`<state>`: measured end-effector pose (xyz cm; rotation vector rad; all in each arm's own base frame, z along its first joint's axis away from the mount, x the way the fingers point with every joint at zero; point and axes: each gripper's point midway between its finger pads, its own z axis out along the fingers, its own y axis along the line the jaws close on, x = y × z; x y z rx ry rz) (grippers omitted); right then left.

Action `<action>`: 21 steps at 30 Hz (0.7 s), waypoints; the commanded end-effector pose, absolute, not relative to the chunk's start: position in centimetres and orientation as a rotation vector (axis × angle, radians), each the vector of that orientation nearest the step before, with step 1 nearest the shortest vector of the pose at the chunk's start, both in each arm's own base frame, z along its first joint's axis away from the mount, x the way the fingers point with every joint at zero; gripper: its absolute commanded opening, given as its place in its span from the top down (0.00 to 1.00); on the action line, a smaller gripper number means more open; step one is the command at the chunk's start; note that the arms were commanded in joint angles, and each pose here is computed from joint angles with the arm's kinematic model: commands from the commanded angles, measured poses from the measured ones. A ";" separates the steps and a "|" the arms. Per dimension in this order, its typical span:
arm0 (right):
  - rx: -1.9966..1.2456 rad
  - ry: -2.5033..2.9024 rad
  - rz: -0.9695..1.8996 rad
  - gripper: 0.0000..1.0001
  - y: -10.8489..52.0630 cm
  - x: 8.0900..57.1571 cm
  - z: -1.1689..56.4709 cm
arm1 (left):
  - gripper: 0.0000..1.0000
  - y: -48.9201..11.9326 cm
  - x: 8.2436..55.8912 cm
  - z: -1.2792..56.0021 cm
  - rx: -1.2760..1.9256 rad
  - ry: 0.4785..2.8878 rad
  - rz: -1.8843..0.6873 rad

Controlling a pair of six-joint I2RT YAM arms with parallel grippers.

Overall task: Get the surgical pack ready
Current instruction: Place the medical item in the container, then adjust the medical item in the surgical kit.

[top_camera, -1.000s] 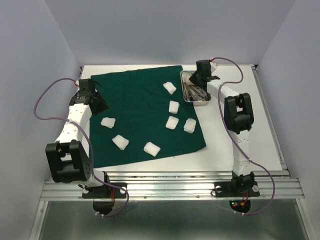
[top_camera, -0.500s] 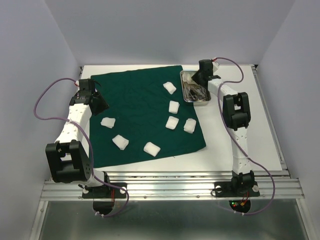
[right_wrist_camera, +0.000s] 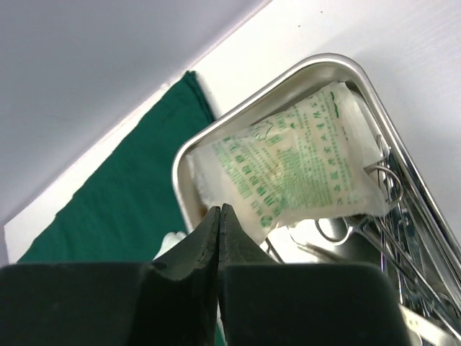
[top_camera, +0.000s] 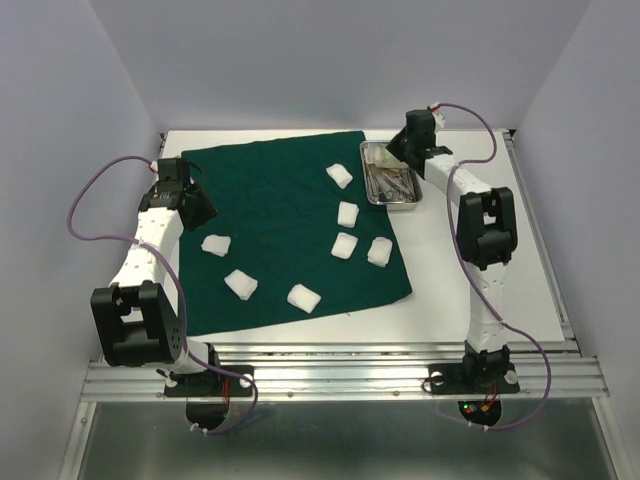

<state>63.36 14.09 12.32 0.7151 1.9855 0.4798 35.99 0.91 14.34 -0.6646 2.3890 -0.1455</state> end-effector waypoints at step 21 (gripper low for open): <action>0.231 2.269 0.490 0.80 18.3 41.9 15.5 | 0.57 0.9 35.4 17.9 -0.642 2.279 -0.161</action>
